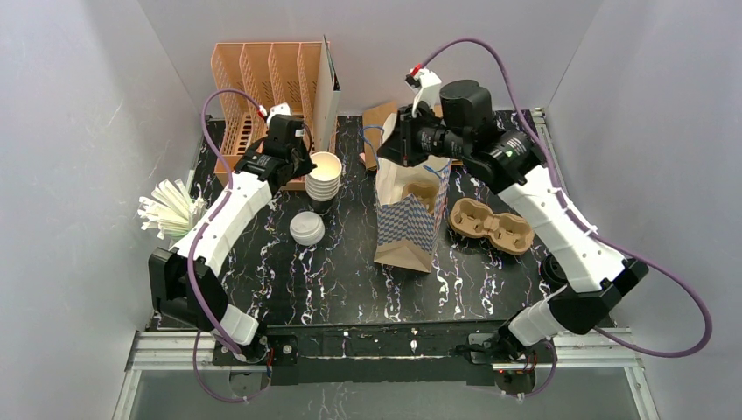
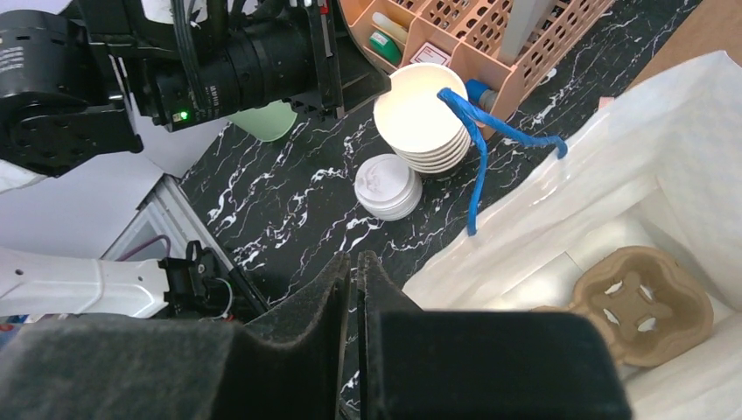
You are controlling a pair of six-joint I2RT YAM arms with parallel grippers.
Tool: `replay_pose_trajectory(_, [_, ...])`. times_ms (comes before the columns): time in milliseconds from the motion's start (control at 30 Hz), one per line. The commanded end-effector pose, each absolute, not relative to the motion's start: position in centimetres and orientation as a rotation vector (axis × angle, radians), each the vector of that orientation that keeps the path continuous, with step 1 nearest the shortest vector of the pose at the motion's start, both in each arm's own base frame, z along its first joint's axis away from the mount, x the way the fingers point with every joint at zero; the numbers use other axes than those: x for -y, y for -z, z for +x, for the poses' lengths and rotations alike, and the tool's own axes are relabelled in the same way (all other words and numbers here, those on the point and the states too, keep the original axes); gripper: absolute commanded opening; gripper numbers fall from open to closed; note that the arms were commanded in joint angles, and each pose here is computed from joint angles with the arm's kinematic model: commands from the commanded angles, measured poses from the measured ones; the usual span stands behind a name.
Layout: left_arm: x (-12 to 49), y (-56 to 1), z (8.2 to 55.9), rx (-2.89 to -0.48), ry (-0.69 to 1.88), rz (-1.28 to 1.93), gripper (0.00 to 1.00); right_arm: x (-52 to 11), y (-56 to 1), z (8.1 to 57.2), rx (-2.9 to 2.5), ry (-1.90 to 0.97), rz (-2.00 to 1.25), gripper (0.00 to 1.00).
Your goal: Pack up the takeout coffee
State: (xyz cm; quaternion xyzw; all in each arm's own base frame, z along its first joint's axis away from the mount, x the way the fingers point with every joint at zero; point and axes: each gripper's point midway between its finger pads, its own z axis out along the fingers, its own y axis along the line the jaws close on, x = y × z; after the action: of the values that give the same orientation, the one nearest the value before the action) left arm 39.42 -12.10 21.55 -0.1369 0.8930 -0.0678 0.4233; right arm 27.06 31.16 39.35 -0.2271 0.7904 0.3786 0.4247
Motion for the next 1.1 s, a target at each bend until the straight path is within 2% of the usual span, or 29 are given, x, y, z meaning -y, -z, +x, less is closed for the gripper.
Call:
replay_pose_trajectory(0, [11.3, -24.5, 39.7, -2.174, 0.147, -0.348, 0.0, -32.5, -42.0, 28.1, -1.857, -0.918, -0.59, 0.17])
replay_pose_trajectory(300, [11.5, -24.8, 39.8, -2.182, 0.162, -0.356, 0.0, -36.1, -39.5, 29.5, -1.918, -0.863, -0.651, 0.19])
replay_pose_trajectory(567, [12.1, -25.7, 40.1, -2.175, 0.28, -0.422, 0.0, -38.8, -37.1, 29.7, -1.935, -0.815, -0.709, 0.19])
replay_pose_trajectory(933, [12.3, -23.3, 39.3, -2.206, 0.471, -0.564, 0.0, -43.6, -32.2, 29.8, -1.828, -0.61, -0.958, 0.25])
replay_pose_trajectory(1067, [11.0, -22.9, 39.3, -2.206, 0.482, -0.605, 0.0, -44.9, -31.4, 30.6, -1.803, -0.597, -0.988, 0.32])
